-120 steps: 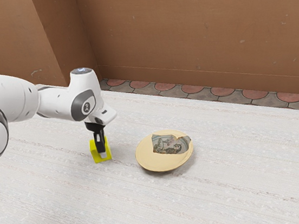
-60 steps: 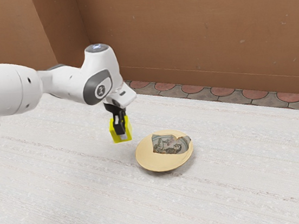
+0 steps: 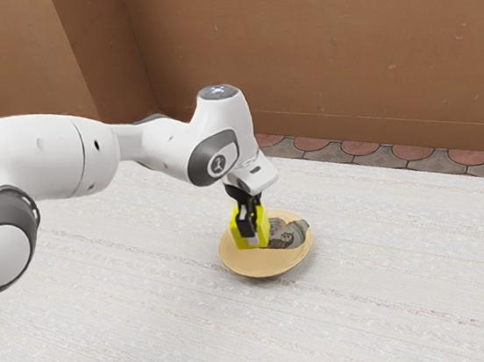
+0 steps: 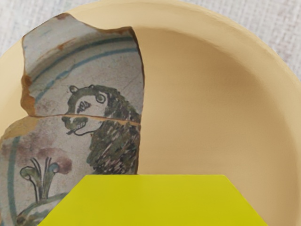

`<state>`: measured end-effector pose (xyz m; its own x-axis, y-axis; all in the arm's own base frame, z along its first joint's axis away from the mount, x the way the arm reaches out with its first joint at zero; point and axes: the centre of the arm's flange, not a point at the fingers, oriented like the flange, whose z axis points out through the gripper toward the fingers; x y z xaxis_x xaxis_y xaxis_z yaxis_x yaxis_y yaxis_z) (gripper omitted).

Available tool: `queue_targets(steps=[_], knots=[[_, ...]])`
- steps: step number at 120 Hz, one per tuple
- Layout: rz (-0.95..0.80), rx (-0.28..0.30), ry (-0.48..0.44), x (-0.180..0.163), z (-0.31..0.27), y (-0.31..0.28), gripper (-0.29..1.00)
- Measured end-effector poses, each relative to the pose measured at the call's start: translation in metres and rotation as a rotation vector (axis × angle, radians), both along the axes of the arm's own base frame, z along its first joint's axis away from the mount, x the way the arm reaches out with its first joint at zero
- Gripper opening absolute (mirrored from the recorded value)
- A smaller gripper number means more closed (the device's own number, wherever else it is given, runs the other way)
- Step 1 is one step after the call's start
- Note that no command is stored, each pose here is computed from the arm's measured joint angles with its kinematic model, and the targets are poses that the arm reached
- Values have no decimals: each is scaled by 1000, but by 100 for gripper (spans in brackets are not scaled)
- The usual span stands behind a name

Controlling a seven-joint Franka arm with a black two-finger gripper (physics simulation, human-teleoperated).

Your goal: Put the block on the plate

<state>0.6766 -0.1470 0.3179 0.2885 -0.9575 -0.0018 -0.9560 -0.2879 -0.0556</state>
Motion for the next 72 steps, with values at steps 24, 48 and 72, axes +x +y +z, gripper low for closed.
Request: queue_targets(steps=[24, 48, 72], knots=[[3, 1, 19, 0, -15, -1, 51], [19, -10, -14, 0, 19, 6, 63], [202, -1, 26, -6, 67, 72, 67]])
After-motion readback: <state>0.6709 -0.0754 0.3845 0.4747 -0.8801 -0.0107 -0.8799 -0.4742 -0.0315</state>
